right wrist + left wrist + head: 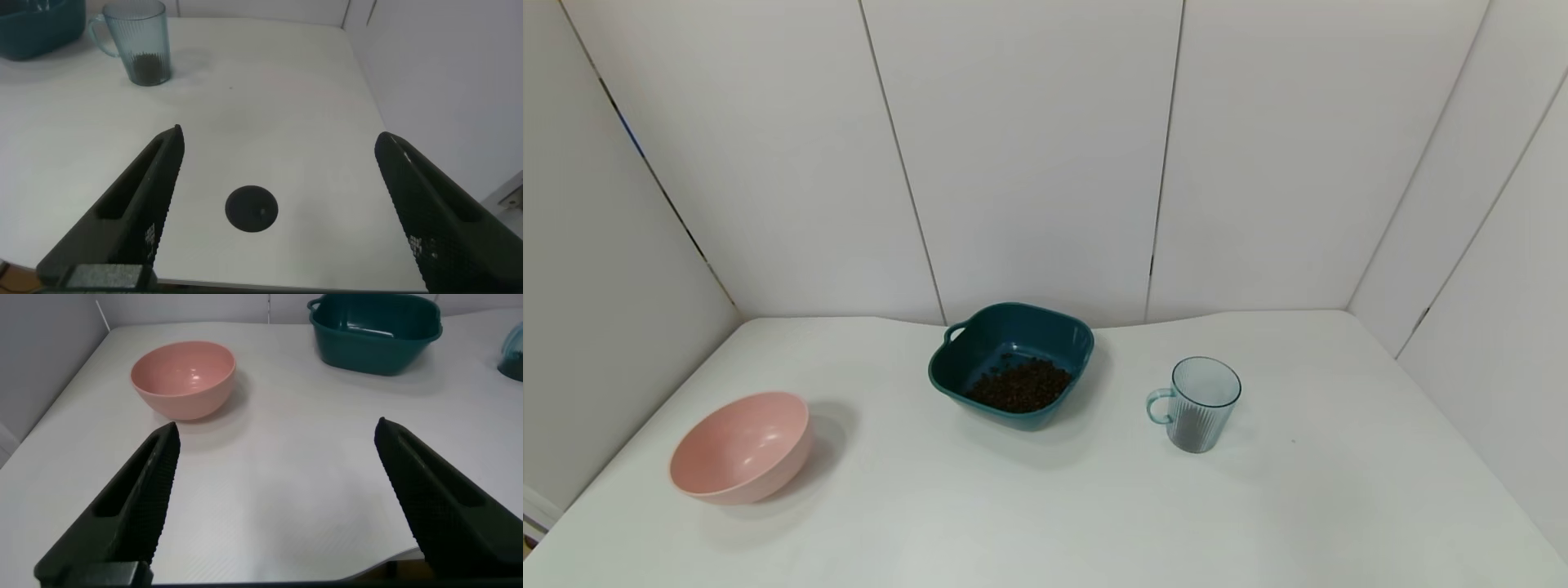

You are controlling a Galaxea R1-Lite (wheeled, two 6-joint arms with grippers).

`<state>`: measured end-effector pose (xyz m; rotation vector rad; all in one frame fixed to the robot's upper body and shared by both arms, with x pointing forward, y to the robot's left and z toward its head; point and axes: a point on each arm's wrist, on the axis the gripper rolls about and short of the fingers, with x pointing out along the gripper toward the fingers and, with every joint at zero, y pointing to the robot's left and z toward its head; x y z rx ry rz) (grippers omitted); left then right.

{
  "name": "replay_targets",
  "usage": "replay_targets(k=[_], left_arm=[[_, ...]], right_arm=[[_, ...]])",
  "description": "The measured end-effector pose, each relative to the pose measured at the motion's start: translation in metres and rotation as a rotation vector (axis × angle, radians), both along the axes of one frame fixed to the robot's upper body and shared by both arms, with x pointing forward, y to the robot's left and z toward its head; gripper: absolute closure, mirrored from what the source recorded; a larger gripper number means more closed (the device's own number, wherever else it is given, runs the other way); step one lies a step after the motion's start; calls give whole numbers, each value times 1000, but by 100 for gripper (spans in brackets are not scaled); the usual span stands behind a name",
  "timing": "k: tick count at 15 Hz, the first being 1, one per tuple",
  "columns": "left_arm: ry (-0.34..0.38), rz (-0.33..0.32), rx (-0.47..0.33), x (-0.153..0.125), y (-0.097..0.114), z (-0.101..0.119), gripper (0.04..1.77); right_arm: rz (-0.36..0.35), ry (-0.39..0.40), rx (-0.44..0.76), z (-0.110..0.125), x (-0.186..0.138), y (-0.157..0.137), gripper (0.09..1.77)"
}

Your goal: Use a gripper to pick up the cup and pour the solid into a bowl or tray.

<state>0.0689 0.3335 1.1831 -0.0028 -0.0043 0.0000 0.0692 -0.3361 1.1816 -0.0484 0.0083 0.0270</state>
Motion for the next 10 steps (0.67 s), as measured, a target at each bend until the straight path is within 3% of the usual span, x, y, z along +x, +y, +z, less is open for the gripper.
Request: replay_targets(k=[10], left_arm=[[0,0,0,0,0,0,9]], right_arm=[[0,1,0,0,0,0,16]])
